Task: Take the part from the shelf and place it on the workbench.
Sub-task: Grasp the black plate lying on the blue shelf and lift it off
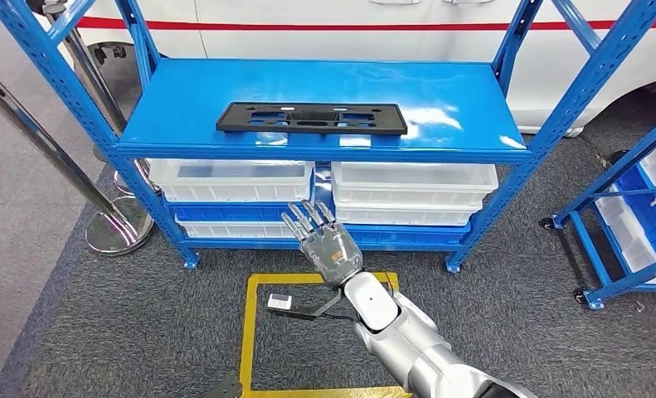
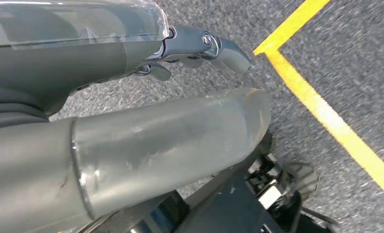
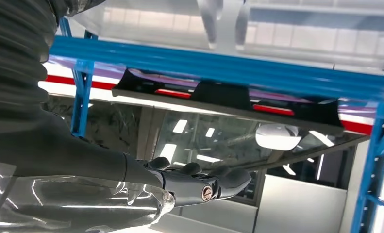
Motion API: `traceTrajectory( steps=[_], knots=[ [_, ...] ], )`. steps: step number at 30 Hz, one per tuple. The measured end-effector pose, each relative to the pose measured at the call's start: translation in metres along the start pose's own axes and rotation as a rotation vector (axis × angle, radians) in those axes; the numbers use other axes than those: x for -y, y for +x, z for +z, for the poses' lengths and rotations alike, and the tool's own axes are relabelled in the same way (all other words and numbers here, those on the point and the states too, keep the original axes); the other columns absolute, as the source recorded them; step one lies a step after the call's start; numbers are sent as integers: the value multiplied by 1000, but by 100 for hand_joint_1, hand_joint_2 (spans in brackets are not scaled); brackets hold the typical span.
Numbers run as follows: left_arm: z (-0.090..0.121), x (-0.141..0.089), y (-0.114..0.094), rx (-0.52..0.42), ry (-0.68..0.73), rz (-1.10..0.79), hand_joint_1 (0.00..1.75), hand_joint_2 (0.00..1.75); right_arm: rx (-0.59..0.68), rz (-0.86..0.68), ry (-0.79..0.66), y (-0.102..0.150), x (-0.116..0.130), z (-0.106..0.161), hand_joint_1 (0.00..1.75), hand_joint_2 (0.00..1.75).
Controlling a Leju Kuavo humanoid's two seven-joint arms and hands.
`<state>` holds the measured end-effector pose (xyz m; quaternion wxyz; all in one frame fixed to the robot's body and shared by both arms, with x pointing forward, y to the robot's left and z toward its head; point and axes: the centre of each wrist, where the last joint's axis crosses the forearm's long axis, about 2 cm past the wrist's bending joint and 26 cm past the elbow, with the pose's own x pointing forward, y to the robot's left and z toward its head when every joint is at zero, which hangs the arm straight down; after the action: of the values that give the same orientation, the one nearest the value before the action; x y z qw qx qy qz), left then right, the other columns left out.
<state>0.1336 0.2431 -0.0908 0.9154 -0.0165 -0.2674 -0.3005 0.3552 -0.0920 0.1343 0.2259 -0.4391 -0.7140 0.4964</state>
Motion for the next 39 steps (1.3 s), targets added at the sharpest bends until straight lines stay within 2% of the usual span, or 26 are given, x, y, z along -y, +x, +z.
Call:
traceTrajectory(
  steps=[23, 39],
  knots=[
    [-1, 1, 3, 9, -5, -15, 0, 0, -27, 3, 25, -2, -2, -6, 0, 175],
    [-1, 2, 3, 10, -10, -22, 0, 0, -61, 4, 11, -2, -2, -1, 0, 175]
  ],
)
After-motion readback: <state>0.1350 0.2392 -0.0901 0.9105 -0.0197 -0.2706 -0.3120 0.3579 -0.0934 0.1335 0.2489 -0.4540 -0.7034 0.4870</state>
